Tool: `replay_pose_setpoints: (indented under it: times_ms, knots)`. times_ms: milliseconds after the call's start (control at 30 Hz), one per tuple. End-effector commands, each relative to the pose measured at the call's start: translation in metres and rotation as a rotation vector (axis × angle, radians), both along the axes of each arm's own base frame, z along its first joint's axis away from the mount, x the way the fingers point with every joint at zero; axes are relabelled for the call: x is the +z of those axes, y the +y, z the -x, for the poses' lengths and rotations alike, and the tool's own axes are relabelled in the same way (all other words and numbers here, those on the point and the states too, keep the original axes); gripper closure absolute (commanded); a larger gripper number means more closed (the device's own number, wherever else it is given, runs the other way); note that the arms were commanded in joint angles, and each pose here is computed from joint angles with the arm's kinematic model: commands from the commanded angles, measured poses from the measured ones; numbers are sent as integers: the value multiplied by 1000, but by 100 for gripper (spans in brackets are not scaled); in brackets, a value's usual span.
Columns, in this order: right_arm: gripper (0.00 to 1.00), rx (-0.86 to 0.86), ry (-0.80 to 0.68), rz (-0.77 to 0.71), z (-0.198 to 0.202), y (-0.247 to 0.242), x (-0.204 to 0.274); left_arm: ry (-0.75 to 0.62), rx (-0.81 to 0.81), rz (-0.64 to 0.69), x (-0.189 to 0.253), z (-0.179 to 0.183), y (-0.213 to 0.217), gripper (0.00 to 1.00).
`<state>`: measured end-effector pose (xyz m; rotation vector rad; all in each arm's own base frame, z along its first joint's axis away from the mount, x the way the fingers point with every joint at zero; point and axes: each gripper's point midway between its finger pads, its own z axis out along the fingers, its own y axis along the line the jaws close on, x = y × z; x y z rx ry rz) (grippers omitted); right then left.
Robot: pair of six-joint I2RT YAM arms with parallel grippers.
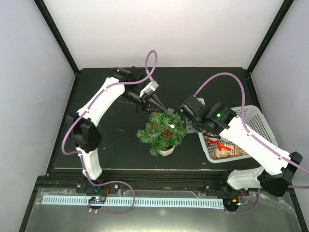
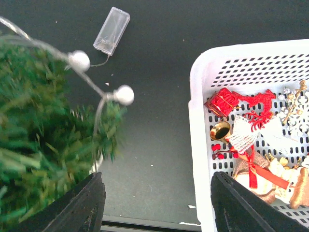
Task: Decorate the small christmas tree
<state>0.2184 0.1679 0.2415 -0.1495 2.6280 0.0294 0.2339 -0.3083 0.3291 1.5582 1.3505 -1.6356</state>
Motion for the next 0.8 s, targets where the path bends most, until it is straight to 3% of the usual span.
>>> replay_pose_setpoints:
  times_ms: [0, 100, 600, 700, 767]
  knots:
    - [38, -31, -19, 13, -2, -7, 1, 9, -14, 75, 10, 2, -3, 92]
    - [38, -30, -15, 14, -1, -7, 1, 2, -16, 89, 6, 1, -3, 98]
    - [38, -29, -15, 33, -3, -7, 6, 15, -10, 79, -9, -10, -6, 97]
    - [38, -25, -23, 35, -4, -7, 10, 23, -5, 73, -10, -12, -5, 93]
    - [38, -23, -33, 35, -6, -7, 15, 24, -3, 63, -12, -13, -4, 81]
